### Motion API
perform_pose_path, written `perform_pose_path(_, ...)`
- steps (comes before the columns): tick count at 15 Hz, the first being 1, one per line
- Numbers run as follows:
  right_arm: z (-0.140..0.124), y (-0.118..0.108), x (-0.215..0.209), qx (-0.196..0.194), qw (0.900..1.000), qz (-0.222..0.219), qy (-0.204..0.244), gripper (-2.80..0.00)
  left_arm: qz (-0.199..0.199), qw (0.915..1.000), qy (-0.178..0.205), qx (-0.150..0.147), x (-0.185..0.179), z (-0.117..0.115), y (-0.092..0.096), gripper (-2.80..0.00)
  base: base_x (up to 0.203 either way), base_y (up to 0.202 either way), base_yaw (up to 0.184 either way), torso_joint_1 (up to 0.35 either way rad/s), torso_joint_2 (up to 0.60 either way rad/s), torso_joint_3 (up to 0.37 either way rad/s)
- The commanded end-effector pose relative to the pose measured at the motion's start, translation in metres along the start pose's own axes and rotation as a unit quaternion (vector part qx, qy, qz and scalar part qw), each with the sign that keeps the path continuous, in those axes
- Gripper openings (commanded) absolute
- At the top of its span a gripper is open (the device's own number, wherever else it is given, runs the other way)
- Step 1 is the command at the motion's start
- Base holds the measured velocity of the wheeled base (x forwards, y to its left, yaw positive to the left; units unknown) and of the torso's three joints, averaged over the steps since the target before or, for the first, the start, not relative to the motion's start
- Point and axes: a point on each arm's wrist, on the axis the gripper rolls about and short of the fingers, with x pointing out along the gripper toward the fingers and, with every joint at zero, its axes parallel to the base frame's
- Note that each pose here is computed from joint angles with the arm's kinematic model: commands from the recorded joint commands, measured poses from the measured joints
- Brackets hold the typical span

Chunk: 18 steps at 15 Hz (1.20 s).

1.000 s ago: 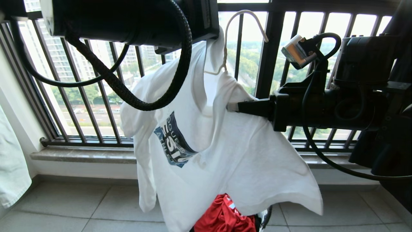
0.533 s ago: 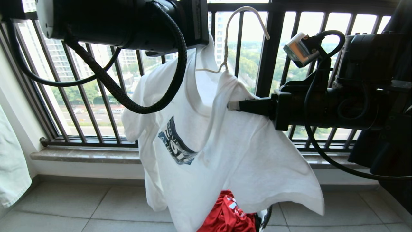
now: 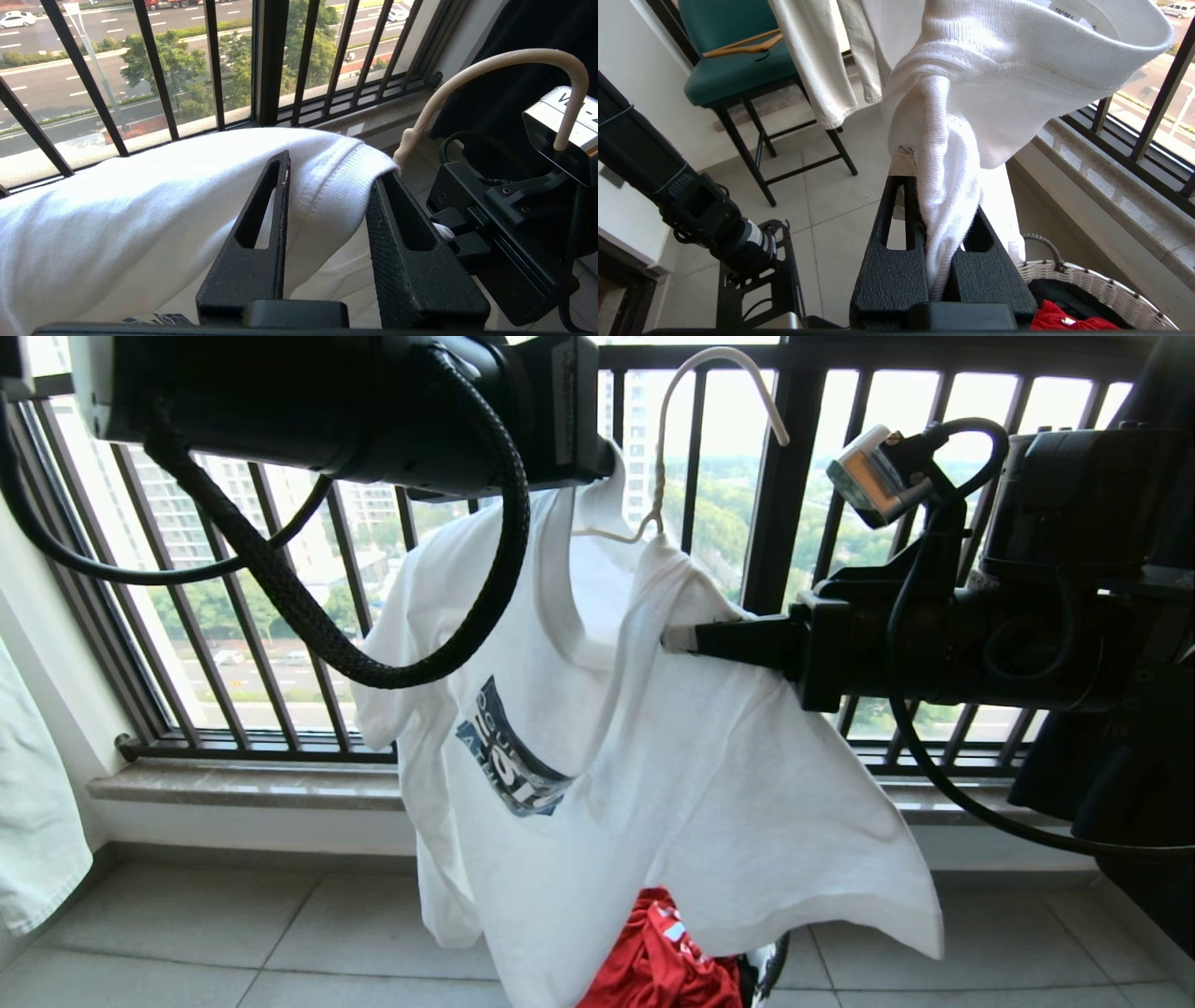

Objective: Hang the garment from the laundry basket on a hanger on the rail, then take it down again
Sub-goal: Hang the clothes on the clothes rack

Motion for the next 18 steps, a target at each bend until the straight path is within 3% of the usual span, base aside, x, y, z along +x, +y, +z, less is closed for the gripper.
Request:
perform_pose_path(1, 0.000, 0.000, 0.001, 0.000, 1.000, 0.002, 0.000, -2.80, -0.013, 0.9999, 0.004, 0.002, -0.002, -0.001, -0.007, 0.00, 0.000, 0.000, 0.000, 0.000, 0.00, 0.000)
perform_pose_path(4, 0.001, -0.001, 0.000, -0.001, 1.000, 0.001, -0.002, -2.80, -0.031, 0.9981, 0.049, 0.020, -0.017, -0.009, -0.019, 0.00, 0.000, 0.000, 0.000, 0.000, 0.00, 0.000)
perform_pose_path(6, 0.001, -0.002, 0.000, 0.000, 1.000, -0.001, -0.002, -2.80, -0.006, 0.9963, 0.080, 0.030, -0.020, -0.016, -0.018, 0.00, 0.000, 0.000, 0.000, 0.000, 0.00, 0.000)
perform_pose_path(10, 0.003, -0.004, -0.001, -0.002, 1.000, -0.005, -0.004, -2.80, 0.004, 0.9967, 0.074, 0.031, -0.048, -0.008, -0.013, 0.00, 0.000, 0.000, 0.000, 0.000, 0.00, 0.000)
perform_pose_path(12, 0.003, -0.003, -0.002, -0.002, 1.000, -0.005, -0.005, -2.80, 0.029, 0.9959, 0.079, 0.031, -0.059, -0.007, -0.004, 0.00, 0.000, 0.000, 0.000, 0.000, 0.00, 0.000)
perform_pose_path(15, 0.003, -0.004, -0.003, -0.002, 1.000, -0.007, -0.006, -2.80, 0.057, 0.9965, 0.057, 0.021, -0.082, 0.002, 0.010, 0.00, 0.000, 0.000, 0.000, 0.000, 0.00, 0.000)
perform_pose_path(16, 0.004, -0.004, -0.003, -0.003, 1.000, -0.008, -0.006, -2.80, 0.065, 0.9961, 0.056, 0.018, -0.089, 0.003, 0.014, -2.80, 0.000, 0.000, 0.000, 0.000, 0.00, 0.000)
perform_pose_path(18, 0.004, -0.005, -0.004, -0.002, 1.000, -0.008, -0.006, -2.80, 0.085, 0.9941, 0.067, 0.012, -0.096, 0.002, 0.021, -2.80, 0.000, 0.000, 0.000, 0.000, 0.00, 0.000)
